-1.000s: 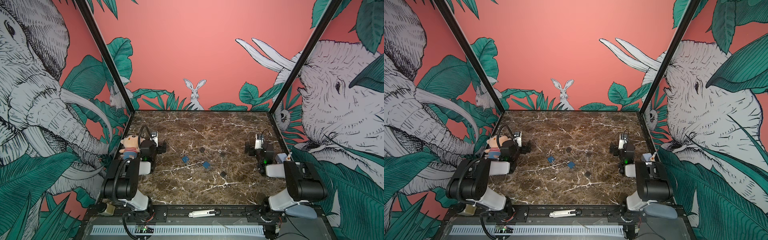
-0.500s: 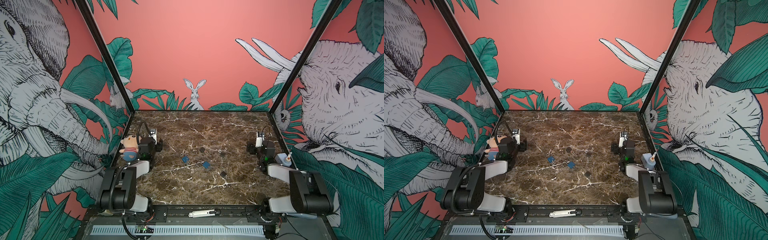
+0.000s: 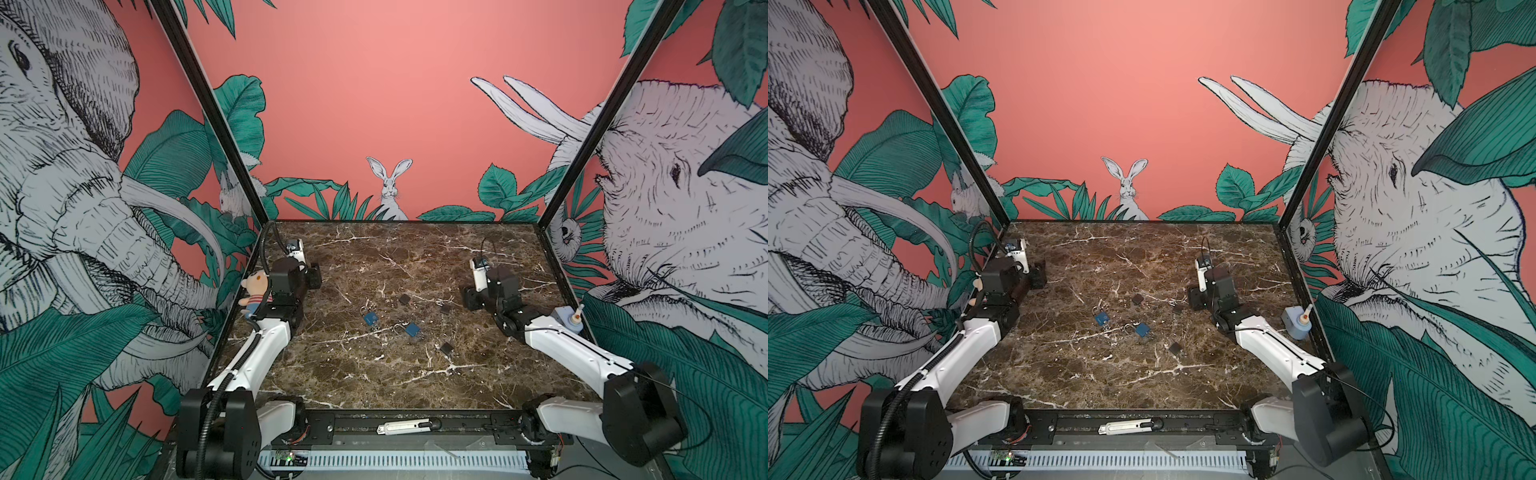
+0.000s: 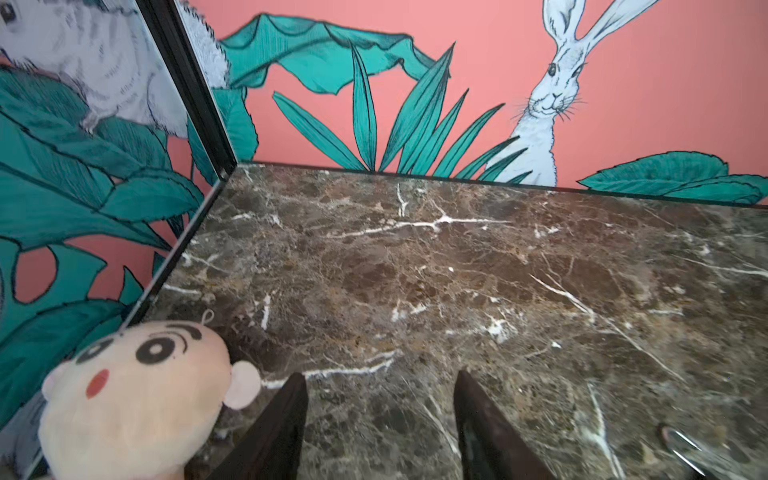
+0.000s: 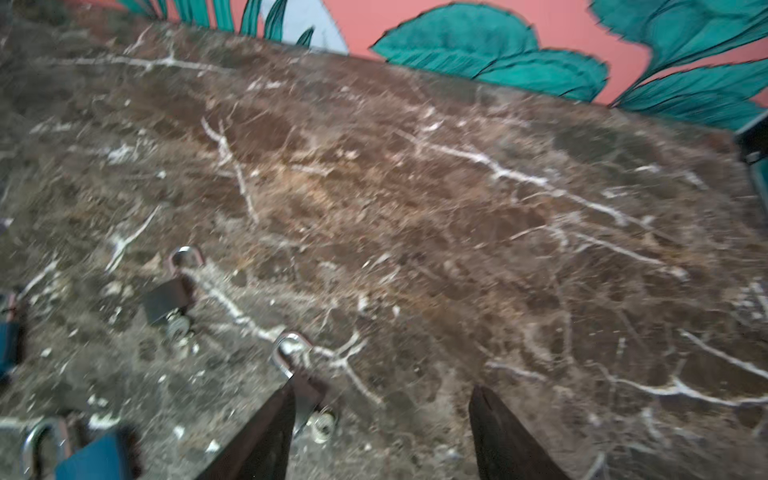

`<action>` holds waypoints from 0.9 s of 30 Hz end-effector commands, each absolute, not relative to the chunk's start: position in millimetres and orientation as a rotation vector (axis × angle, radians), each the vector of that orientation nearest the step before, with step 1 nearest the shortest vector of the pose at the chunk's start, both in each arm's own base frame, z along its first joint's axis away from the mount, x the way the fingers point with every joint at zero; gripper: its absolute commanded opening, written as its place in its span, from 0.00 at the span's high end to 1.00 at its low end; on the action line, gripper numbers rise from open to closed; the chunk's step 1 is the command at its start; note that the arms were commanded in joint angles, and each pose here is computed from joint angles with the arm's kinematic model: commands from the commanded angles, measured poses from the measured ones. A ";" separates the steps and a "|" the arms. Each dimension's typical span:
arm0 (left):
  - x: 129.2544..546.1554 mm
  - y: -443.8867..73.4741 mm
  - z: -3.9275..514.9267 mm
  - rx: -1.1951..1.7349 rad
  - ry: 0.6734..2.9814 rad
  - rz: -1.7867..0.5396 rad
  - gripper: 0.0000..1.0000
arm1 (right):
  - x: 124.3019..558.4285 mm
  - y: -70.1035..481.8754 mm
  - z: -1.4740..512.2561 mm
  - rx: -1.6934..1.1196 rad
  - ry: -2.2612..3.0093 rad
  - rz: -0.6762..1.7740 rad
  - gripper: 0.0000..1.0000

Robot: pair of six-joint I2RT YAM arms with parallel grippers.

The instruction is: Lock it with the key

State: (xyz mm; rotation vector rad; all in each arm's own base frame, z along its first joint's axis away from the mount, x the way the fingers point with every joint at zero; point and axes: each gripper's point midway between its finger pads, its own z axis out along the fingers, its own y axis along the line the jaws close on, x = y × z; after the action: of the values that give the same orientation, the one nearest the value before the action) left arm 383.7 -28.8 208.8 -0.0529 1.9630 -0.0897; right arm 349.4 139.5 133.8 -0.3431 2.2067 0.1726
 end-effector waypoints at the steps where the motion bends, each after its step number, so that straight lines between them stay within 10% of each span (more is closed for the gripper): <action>1: 368.2 -48.6 207.6 -0.067 2.048 -0.205 0.42 | 338.6 163.1 114.8 -0.396 2.310 0.265 0.34; 27: 360.8 -80.3 204.3 0.043 2.119 -0.242 0.44 | 330.2 220.1 43.3 -0.489 2.512 0.503 0.37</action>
State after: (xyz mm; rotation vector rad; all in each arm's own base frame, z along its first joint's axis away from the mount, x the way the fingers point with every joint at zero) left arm 358.5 -78.5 193.4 0.0345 2.1333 -0.2392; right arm 332.1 211.5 40.4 -0.4925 2.5250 0.4636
